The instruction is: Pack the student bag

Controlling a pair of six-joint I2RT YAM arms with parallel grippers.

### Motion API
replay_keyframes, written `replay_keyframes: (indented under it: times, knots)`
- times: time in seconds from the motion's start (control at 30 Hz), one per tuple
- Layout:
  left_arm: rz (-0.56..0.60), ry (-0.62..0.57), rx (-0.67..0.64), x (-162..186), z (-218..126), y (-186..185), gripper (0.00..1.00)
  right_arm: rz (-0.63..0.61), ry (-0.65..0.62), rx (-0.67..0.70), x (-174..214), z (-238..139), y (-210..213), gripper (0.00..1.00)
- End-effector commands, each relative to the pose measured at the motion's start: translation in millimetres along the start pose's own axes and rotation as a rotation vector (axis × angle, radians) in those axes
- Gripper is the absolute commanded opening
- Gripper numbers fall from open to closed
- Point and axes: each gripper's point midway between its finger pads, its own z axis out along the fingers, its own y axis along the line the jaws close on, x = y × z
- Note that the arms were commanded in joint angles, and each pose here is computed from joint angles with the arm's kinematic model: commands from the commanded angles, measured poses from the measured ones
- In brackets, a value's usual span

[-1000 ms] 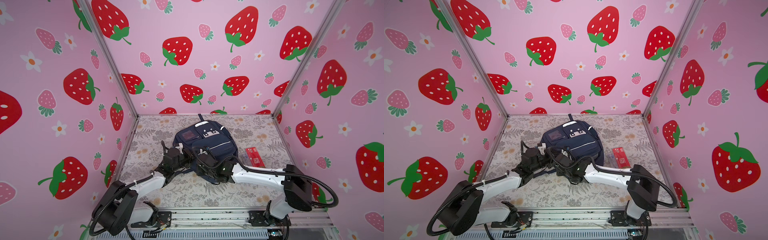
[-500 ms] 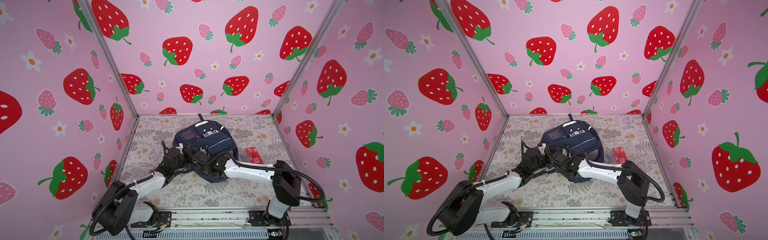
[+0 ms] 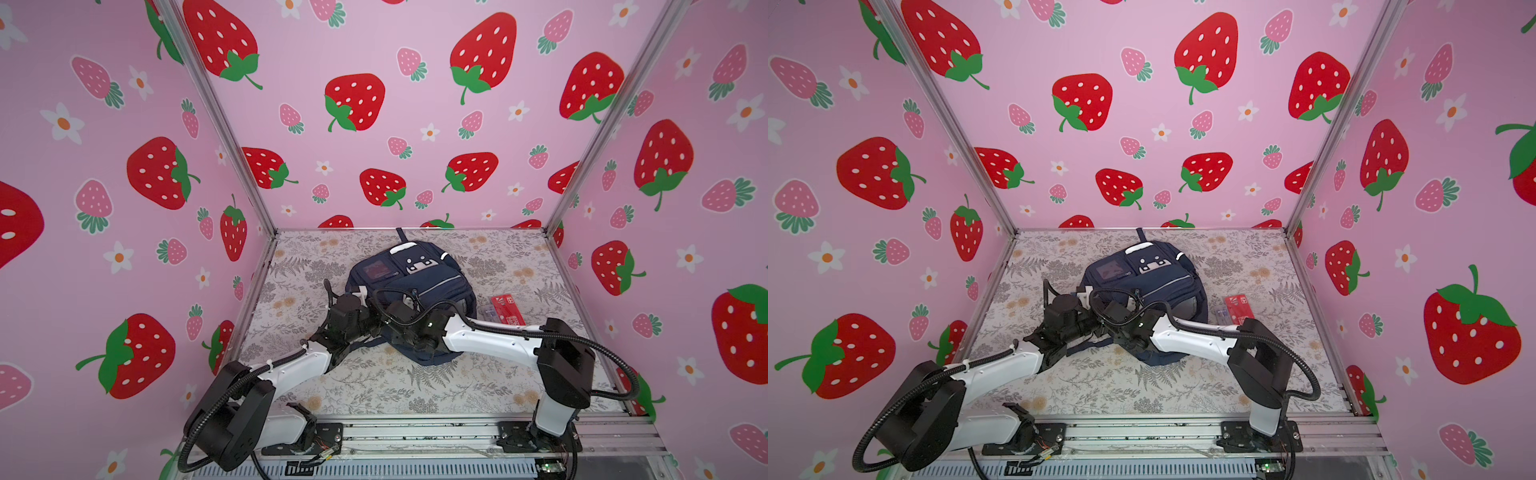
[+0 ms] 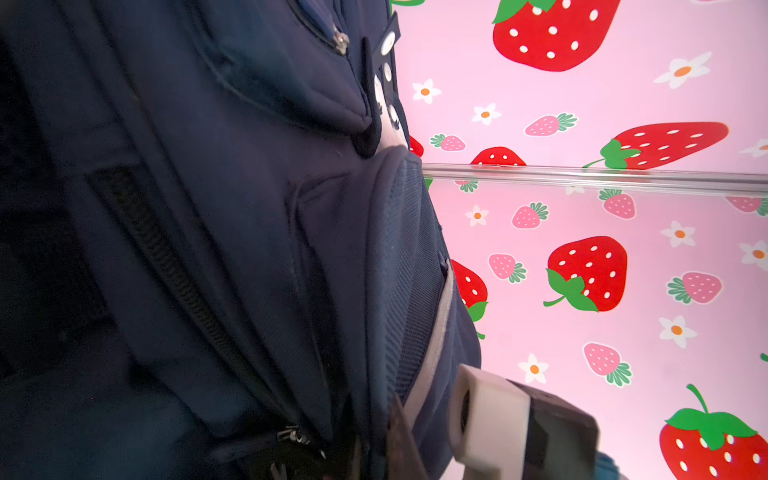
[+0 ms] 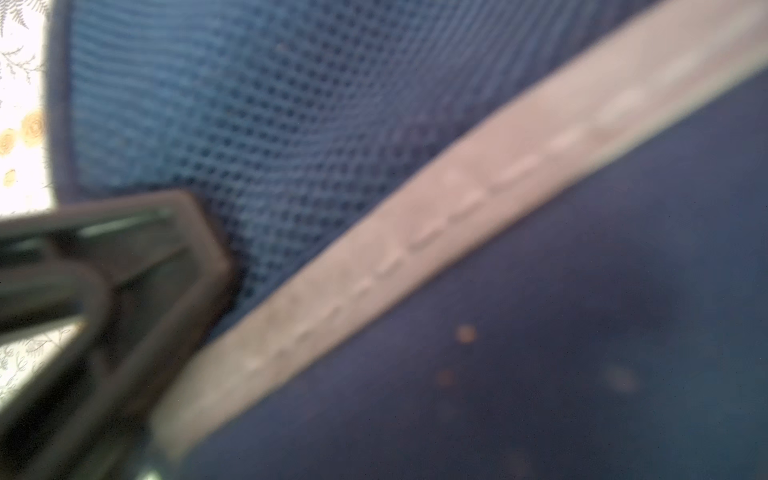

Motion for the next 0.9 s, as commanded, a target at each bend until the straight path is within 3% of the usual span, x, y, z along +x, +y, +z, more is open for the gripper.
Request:
replay_keyframes:
  times: [0.0,0.4,0.67,0.87]
  knots:
    - [0.073,-0.02,0.174,-7,-6,-61,0.0,0.022,-0.044,0.167,-16,6,-41,0.39]
    - [0.084,0.002,0.171,-1,-4,-62,0.0,0.058,-0.067,0.204,-31,9,-52,0.21]
    - [0.107,-0.007,0.151,-3,-4,-60,0.0,0.058,-0.035,0.124,-25,-2,-45,0.03]
    - [0.126,-0.038,0.115,-16,-6,-53,0.0,0.05,0.002,0.053,-4,-24,-53,0.0]
